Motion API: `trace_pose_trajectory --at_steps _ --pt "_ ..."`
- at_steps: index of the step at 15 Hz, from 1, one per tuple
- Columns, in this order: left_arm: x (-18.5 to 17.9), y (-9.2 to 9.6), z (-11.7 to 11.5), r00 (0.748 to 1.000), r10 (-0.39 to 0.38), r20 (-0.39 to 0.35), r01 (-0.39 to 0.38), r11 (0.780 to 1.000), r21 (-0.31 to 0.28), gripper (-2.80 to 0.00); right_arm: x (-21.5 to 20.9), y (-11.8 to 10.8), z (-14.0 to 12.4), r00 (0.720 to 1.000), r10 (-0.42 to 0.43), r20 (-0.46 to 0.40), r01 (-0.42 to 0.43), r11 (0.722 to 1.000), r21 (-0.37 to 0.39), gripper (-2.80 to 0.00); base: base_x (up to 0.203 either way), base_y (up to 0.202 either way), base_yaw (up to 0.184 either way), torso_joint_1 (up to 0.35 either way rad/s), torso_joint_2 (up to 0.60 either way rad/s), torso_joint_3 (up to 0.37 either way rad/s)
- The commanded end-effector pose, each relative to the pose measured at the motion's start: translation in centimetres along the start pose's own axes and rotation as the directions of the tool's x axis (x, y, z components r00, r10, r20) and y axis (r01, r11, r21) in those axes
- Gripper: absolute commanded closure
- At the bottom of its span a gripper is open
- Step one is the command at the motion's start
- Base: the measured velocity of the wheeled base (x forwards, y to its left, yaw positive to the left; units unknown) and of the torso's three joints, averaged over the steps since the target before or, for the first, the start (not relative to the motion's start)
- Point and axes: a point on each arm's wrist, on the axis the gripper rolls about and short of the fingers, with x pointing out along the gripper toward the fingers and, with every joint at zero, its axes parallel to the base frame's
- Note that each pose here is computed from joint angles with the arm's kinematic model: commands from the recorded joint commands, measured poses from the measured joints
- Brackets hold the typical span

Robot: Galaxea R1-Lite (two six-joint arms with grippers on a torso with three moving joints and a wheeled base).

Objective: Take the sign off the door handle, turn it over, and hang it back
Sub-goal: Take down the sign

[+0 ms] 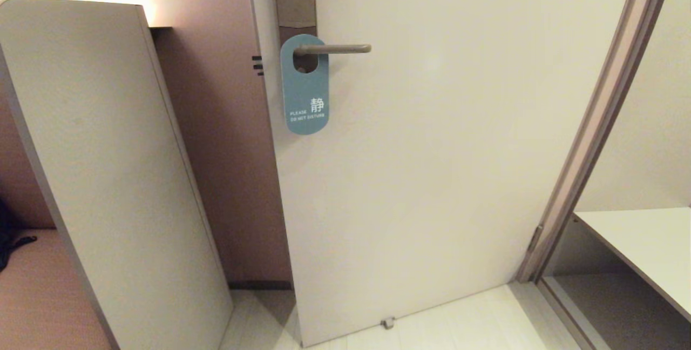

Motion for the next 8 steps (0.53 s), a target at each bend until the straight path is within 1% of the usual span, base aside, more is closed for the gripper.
trace_pose_trajectory --at_steps 1,8 --pt "0.00 0.00 -0.01 1.000 0.001 0.000 -0.001 1.000 0.000 0.00 0.01 0.00 -0.01 1.000 0.000 -0.002 0.000 1.000 0.001 0.00 0.000 0.000 0.000 0.000 0.00 0.000" --pt "0.00 0.00 -0.01 1.000 0.001 0.000 -0.001 1.000 0.000 0.00 0.01 0.00 -0.01 1.000 0.000 -0.002 0.000 1.000 0.001 0.00 0.000 0.000 0.000 0.000 0.00 0.000"
